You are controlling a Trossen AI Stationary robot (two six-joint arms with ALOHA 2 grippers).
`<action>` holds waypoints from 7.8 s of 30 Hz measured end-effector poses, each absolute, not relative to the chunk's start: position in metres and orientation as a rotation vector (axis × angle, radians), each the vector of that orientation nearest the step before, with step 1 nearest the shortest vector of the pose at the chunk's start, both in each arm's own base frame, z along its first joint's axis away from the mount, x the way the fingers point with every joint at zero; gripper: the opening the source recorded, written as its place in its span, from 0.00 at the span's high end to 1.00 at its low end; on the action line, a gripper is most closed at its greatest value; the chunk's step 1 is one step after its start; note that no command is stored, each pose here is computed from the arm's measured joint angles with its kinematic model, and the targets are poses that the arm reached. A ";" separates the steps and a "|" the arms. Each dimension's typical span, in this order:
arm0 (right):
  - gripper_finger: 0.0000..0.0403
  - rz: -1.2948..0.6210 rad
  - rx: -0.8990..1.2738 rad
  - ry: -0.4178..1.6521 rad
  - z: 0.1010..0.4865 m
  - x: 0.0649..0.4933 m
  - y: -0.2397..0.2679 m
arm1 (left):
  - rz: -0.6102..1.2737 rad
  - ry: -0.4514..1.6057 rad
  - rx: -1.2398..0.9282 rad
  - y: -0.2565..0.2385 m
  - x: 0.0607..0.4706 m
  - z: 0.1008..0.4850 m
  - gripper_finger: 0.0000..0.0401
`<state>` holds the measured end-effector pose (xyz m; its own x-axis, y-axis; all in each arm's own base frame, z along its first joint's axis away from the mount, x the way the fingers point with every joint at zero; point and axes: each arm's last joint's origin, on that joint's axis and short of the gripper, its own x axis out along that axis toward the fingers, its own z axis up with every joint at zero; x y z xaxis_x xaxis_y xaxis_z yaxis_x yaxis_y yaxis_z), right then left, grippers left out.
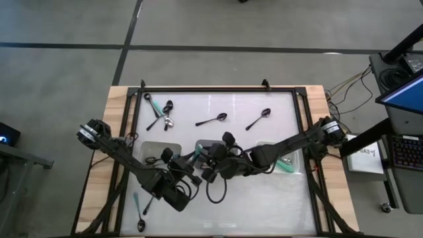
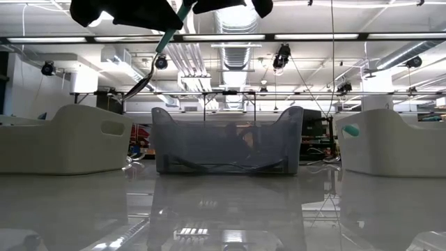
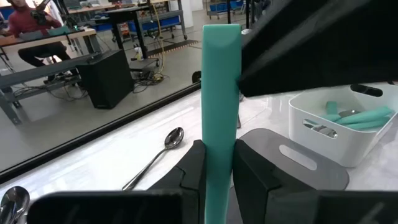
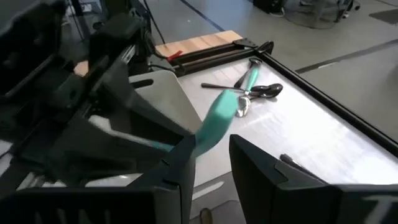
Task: Sort silverware by color (type)
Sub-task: Put the green spoon into the white bin, then put the black spoon into the black bin
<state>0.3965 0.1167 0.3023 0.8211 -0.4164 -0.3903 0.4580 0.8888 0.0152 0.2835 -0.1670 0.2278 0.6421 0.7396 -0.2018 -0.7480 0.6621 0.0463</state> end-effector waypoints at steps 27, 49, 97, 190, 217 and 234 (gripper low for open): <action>0.84 -0.454 0.169 0.342 0.307 0.405 0.101 | 0.853 0.206 -0.005 -0.163 0.296 0.233 0.91; 0.90 -0.481 0.032 0.541 0.318 0.378 0.087 | 0.821 0.197 -0.072 -0.163 0.295 0.244 0.73; 0.82 -0.674 0.048 1.497 0.278 0.262 0.096 | 0.804 0.226 -0.059 -0.162 0.293 0.245 0.73; 0.63 -0.420 0.138 1.161 0.316 0.295 0.114 | 0.592 1.145 -0.526 -0.226 0.188 0.151 0.98; 0.63 -0.448 0.050 1.108 0.317 0.297 0.111 | 0.343 0.717 0.100 -0.114 0.356 0.259 1.00; 0.63 -0.442 0.048 1.104 0.317 0.298 0.112 | 0.347 0.813 0.148 -0.083 0.381 0.203 0.97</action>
